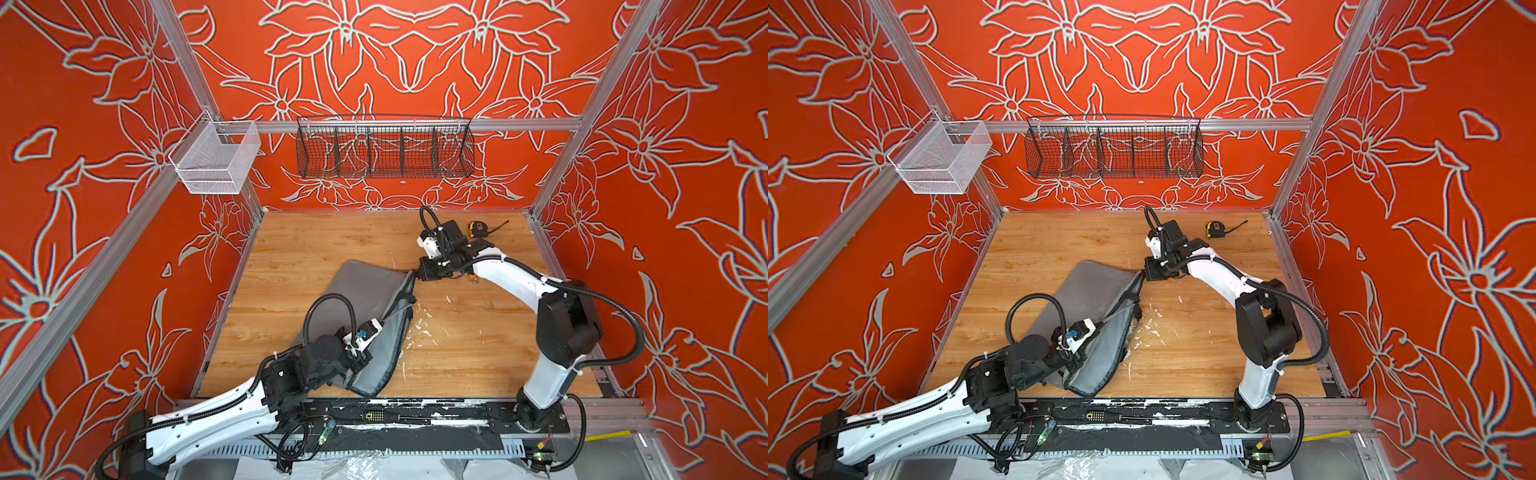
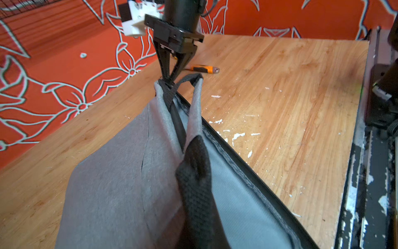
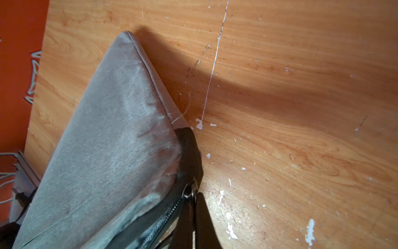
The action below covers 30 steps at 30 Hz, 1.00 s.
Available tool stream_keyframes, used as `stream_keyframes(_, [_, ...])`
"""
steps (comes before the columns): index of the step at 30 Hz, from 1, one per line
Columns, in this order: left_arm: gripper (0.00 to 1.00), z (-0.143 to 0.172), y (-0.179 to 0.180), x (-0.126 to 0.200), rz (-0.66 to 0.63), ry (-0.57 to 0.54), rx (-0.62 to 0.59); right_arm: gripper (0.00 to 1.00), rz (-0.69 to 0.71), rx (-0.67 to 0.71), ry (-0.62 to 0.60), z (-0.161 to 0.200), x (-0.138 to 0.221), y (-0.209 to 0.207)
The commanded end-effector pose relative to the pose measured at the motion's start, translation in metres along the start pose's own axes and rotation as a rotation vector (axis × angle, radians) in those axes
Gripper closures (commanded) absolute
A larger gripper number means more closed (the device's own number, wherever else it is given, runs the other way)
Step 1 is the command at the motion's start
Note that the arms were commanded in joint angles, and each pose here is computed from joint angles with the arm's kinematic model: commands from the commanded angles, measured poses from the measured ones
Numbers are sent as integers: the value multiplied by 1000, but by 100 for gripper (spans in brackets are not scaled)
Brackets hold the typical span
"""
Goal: Open the zippered laptop bag and take out the laptop
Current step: Unzip the zipper on the zippered laptop bag.
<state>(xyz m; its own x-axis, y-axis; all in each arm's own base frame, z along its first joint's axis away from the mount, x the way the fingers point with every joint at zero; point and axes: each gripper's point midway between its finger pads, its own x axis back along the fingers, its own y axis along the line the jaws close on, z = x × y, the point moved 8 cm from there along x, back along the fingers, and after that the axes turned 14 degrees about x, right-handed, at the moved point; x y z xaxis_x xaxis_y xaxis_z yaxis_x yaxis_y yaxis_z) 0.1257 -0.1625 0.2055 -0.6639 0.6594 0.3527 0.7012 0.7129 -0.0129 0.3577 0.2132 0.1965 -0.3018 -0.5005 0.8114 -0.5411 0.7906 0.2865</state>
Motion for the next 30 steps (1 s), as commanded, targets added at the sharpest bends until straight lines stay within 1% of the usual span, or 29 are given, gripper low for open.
stream_keyframes(1, [100,-57,-20,10,178,-111,-64,100,132,42,-73,-31,2,-34])
stream_keyframes(3, [100,-68,-23,11,200,-103,-91,100,116,30,-76,-32,-8,-43])
stream_keyframes(5, [100,-72,-23,11,199,-123,-102,100,90,8,-95,-37,-14,-51])
stream_keyframes(7, [100,-77,-21,11,201,-144,-89,100,43,-6,-123,-46,-14,-57])
stream_keyframes(10, [100,-79,-21,5,221,-141,-63,100,23,8,-147,-56,-8,-56])
stream_keyframes(12, [100,-78,-22,-2,224,-129,-55,95,30,12,-163,-57,-1,-54])
stream_keyframes(14, [100,-76,-22,-9,219,-117,-44,82,44,1,-177,-53,7,-53])
stream_keyframes(16, [100,-77,-20,-14,213,-120,-32,69,63,-21,-183,-46,16,-50])
stream_keyframes(19, [100,-78,-15,-16,204,-140,-10,61,125,-61,-188,-28,32,-50])
stream_keyframes(22, [100,-79,-10,-14,214,-157,14,58,182,-84,-210,-9,51,-49])
stream_keyframes(24, [100,-79,-8,-13,217,-151,20,58,189,-102,-226,3,62,-45])
stream_keyframes(30, [100,-79,0,-8,178,-138,65,56,135,-177,-275,49,83,-29])
